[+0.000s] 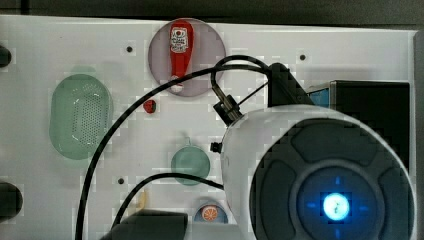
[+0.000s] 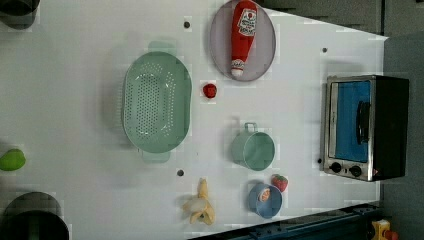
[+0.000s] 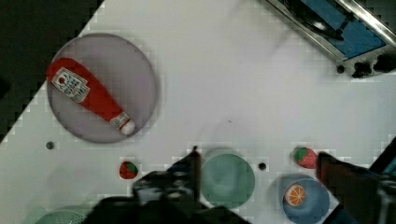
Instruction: Flap open oven.
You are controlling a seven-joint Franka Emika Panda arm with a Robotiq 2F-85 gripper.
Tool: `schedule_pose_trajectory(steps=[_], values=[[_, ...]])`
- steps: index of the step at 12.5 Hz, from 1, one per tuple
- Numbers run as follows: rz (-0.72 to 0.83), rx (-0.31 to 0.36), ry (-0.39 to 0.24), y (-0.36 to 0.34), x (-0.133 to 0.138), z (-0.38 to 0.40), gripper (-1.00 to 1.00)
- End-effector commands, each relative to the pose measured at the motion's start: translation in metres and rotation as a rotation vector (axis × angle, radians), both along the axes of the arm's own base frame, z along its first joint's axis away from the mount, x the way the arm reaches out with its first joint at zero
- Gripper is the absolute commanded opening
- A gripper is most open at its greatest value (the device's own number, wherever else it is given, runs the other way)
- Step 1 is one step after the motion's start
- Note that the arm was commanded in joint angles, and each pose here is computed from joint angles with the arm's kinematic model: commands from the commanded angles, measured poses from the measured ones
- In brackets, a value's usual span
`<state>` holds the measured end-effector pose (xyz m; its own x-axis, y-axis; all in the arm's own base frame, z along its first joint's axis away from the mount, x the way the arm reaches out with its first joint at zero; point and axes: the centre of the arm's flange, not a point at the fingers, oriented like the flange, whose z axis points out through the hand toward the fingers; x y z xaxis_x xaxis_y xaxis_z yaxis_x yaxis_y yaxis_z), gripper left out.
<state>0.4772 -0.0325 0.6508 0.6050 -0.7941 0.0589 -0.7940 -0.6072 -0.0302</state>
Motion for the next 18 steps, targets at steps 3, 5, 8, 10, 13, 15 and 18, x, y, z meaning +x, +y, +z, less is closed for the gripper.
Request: schedule_pose_trajectory(steps=[3,5,8,10,13,15,18], values=[[-0.038,0.007,0.076,0.003,0.01,-0.032,-0.56],[-0.042,0.004,0.092,-0.001,0.009,-0.04,-0.65],[0.022,0.007,0.138,-0.023,0.005,-0.061,-0.65],[0.167,0.022,0.162,-0.045,0.001,-0.075,-0.65],[0.39,0.049,0.156,-0.092,-0.007,-0.095,-0.65],[0.52,0.053,0.124,-0.127,-0.013,-0.112,-0.65],[0.663,0.041,0.087,-0.173,-0.018,-0.145,-0.65]])
